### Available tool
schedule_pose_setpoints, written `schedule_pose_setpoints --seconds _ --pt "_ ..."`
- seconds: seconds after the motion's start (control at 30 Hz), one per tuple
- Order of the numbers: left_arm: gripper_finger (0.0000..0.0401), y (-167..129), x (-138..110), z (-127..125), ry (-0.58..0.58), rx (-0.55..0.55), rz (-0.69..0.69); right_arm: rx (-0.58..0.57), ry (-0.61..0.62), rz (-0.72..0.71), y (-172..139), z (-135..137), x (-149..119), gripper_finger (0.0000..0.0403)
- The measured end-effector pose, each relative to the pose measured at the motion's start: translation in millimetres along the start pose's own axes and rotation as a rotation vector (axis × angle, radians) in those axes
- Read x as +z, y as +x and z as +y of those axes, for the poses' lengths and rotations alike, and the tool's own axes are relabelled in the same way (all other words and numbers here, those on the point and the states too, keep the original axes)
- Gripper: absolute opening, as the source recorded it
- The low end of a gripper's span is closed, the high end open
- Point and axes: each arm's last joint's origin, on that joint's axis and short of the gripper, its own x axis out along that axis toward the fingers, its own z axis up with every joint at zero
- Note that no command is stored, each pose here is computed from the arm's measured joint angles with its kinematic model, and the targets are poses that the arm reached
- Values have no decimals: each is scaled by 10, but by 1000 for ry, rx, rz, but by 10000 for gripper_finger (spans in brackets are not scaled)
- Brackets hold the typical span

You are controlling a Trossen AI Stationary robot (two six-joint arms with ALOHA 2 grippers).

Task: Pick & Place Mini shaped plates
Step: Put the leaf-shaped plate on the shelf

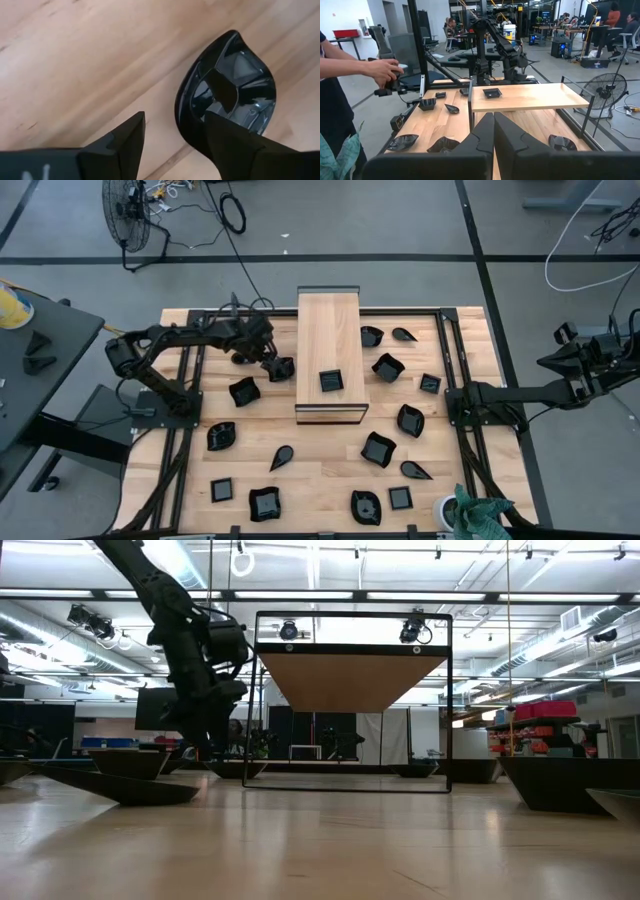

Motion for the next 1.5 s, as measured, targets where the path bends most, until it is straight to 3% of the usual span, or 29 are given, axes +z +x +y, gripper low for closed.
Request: schedule_pose_setpoints --seconds 0.67,1.17,1.5 --pt "204 214 31 -41 -38 -36 3 0 0 0 0 0 0 10" --pt "95 214 33 -41 -63 -33 1 0 0 0 -1 0 0 10" --pt "48 217 22 -68 -52 -20 -3 0 0 0 -1 0 0 10"
